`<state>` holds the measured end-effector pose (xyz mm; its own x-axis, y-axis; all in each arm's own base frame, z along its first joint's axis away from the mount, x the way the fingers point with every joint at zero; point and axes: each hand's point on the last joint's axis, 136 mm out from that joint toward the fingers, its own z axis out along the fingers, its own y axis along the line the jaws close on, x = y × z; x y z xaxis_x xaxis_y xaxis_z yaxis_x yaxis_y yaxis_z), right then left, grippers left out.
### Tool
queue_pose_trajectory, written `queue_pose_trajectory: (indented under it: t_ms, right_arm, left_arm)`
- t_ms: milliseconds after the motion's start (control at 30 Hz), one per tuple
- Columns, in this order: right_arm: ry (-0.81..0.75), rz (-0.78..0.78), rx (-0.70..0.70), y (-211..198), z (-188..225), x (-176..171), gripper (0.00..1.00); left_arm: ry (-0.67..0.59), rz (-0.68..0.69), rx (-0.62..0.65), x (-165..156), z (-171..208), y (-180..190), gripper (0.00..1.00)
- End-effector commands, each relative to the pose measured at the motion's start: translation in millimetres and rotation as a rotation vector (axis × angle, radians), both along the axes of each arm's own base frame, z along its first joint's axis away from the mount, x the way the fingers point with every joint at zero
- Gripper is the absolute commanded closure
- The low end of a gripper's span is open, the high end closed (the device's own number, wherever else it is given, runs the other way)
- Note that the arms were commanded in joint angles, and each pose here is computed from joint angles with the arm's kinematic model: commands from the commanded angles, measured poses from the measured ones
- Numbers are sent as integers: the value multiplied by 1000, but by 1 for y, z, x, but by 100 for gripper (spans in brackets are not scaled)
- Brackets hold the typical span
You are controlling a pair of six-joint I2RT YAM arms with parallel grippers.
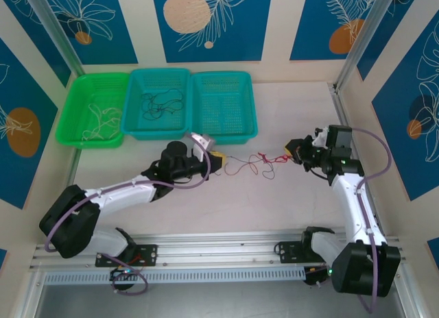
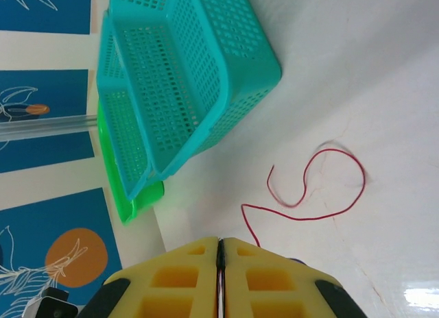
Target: Untangle the cables
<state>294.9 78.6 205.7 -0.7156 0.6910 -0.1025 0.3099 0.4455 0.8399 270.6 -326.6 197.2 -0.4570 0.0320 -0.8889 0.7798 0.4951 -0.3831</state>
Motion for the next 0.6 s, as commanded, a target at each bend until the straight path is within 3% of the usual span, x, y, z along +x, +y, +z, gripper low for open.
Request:
queue_pose_trajectory:
  t_ms: [0, 100, 233, 333, 433, 567]
  right_arm:
    - [-20, -24, -70, -7, 9, 8, 96]
    - [93, -179, -127, -39, -13, 4, 85]
    - [166, -358, -38, -78, -37, -5, 83]
    - [218, -453, -40, -95, -54, -15, 84]
    - [148, -331, -60, -71, -51, -9, 85]
    - [-100, 100, -153, 23, -22, -3, 78]
  left_arm:
    - [-45, 46, 25, 3, 5, 12, 100]
    - [-39, 247, 84, 22, 5, 50, 100]
    - [14, 485, 69, 32, 14, 116, 100]
    - [38, 577, 84, 25, 15, 148, 100]
    - [45, 534, 80, 14, 13, 148, 100]
    - [70, 483, 72, 9, 5, 141, 100]
